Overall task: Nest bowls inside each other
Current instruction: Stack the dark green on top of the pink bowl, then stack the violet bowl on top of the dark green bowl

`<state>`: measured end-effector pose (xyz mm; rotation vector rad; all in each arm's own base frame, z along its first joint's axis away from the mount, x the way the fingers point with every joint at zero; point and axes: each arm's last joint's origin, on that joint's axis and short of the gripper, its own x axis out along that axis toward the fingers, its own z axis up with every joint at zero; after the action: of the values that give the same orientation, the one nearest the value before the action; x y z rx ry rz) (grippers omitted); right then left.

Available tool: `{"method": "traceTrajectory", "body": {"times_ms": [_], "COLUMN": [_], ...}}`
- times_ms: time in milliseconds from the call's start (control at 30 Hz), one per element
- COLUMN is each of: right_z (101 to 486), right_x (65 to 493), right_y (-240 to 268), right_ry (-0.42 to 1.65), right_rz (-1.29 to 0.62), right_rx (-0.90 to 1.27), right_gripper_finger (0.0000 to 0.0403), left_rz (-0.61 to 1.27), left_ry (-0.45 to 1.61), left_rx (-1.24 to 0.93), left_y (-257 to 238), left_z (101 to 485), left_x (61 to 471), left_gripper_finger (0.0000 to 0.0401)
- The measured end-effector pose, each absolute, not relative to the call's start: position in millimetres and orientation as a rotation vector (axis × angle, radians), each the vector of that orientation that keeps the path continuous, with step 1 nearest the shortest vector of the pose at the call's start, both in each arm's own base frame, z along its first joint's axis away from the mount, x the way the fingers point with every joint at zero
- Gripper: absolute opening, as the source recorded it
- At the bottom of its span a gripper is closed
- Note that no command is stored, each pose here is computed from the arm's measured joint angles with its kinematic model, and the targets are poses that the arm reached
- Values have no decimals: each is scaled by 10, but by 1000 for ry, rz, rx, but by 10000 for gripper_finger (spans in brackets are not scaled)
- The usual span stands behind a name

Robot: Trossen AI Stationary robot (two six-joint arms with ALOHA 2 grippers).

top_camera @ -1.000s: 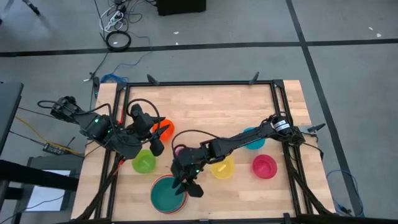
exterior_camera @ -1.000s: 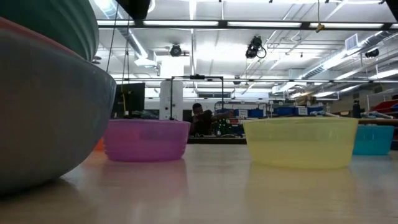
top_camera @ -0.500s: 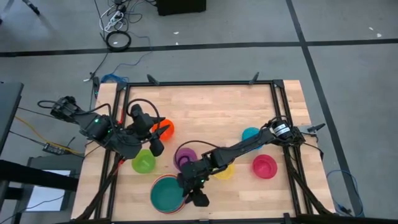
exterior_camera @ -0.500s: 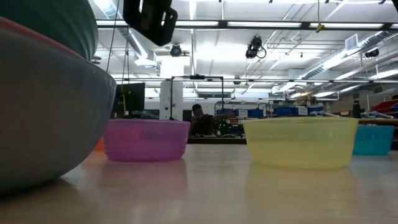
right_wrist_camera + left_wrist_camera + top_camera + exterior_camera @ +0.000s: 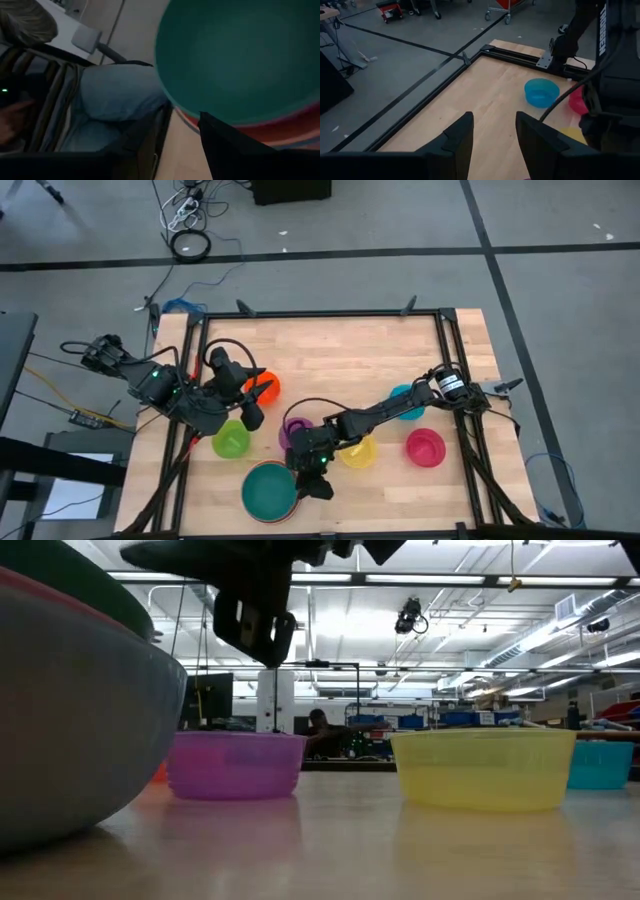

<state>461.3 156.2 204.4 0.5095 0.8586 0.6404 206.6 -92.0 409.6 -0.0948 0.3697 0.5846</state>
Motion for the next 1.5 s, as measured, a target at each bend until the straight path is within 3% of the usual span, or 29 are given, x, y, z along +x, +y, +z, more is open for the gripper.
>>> {"method": "traceTrajectory", "body": {"times_ms": [533,767,1200,1500], "right_z": [1918,1807,1790,1516], "right_x": [4603,4514,4501,4538], "right_y": [1129,967,1014,1014], "right_ry": [934,1058,1041,1097], "right_rz": [565,409,334,315], "right_rx": [275,82,-142,-149], "right_gripper_finger": [144,145,188,169], "left_rz": [569,567,565,565], "left_ry": [385,387,389,392], "left_rx": [-99,-98,-97,-94], "left_y": [-923,-924,-924,-923], "left_z": [4088,4086,4085,4081], "left_x": [2064,2064,2063,2062], "left_gripper_finger": [157,157,157,157]}}
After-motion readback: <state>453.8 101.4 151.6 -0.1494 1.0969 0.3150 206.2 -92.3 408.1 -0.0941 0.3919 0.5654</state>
